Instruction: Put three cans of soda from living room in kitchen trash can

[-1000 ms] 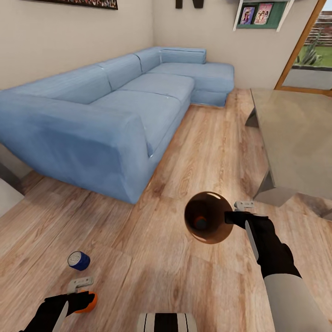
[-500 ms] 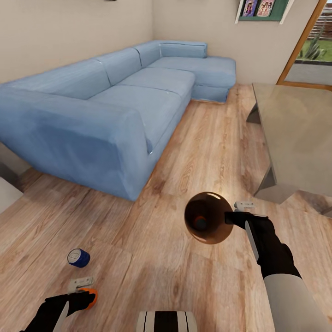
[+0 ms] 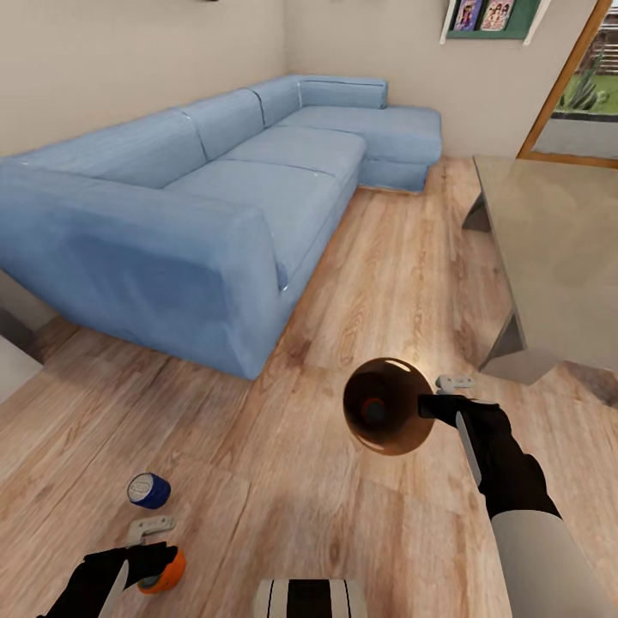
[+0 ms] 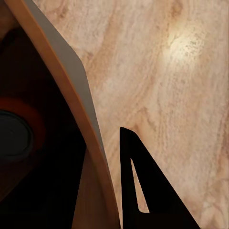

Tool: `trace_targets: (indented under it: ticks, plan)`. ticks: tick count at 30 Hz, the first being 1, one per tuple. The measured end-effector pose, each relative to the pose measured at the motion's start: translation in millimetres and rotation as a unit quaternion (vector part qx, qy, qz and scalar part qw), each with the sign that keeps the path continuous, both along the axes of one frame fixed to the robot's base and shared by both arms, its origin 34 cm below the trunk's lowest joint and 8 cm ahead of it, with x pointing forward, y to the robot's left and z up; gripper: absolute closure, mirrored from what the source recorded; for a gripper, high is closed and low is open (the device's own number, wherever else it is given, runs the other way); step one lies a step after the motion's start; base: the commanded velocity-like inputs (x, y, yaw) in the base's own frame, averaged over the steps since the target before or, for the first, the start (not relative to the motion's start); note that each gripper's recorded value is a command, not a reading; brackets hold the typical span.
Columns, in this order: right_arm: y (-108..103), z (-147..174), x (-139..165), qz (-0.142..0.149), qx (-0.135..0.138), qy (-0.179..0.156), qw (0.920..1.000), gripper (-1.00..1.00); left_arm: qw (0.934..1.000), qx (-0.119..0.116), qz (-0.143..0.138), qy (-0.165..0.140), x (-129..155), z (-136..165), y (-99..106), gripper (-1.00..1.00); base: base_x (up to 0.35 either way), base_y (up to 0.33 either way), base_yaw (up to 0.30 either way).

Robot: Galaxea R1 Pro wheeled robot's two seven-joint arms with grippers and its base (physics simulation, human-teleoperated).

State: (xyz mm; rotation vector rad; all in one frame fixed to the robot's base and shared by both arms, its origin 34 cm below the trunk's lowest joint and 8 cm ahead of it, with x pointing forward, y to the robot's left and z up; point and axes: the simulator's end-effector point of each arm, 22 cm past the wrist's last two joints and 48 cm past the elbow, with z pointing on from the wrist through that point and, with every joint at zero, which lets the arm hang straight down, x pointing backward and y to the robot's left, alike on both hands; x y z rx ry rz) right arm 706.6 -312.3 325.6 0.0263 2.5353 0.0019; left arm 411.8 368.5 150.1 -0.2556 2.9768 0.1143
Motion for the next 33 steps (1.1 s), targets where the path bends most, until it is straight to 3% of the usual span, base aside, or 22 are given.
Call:
trace_targets:
  ticks: [12, 31, 32, 33]
  plan:
    - [1, -27, -8, 0.001, 0.000, 0.020, 0.9998, 1.00, 0.9998, -0.001, 0.000, 0.022, -16, -15, -1, -1.00, 0.002, 0.001, 0.000]
    - [3, -39, -13, 0.001, 0.004, 0.028, 0.9996, 1.00, 0.9995, -0.001, -0.001, 0.030, -22, -21, -2, -1.00, 0.000, 0.000, 0.000]
    - [3, -39, -13, 0.001, 0.002, 0.029, 0.9996, 1.00, 0.9995, -0.001, -0.001, 0.030, -22, -21, -2, 1.00, 0.000, 0.000, 0.000]
    - [3, -39, -13, 0.004, 0.000, 0.029, 0.9996, 1.00, 0.9995, -0.001, -0.001, 0.030, -22, -21, -2, 1.00, 0.000, 0.000, 0.000]
